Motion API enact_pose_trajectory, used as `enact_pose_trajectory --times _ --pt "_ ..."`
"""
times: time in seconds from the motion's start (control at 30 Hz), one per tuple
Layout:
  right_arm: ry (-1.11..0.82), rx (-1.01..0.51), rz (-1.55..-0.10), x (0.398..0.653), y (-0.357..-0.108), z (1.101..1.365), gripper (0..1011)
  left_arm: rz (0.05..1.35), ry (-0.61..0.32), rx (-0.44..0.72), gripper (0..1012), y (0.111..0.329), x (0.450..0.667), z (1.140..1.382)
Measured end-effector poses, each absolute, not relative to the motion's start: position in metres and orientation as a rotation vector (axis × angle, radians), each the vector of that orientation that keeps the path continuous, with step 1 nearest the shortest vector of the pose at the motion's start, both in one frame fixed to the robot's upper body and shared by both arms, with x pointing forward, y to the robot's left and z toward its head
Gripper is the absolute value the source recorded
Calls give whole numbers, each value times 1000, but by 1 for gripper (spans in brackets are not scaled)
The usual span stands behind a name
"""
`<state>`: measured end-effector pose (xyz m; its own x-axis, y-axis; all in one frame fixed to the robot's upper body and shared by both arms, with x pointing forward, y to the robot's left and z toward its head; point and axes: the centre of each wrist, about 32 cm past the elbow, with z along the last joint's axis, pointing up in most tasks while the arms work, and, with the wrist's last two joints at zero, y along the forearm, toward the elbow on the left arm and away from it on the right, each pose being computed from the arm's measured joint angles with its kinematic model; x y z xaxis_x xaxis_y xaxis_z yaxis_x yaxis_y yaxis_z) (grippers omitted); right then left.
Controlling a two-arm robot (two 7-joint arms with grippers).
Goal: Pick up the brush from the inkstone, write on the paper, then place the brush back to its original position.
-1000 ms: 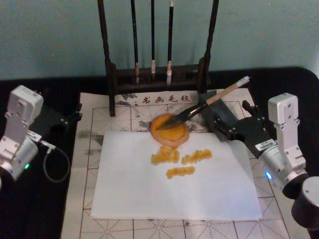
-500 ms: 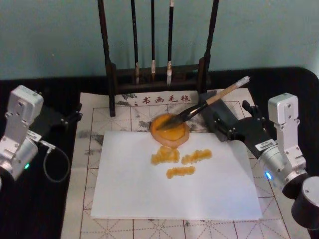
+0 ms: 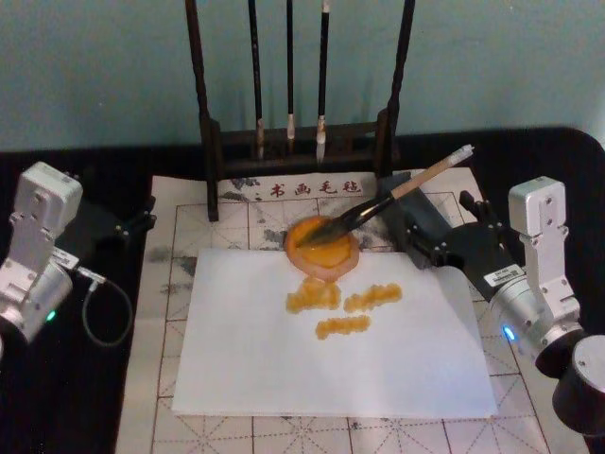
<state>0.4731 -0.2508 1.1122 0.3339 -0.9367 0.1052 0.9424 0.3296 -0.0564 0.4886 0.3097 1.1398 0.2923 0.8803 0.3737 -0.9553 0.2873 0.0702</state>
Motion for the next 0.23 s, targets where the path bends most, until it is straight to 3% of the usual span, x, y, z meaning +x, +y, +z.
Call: enact_pose_trajectory --times 0.23 --pt "-57 -114 -1230 473 -251 1112 1000 1248 -285 304 1001 310 489 1140"
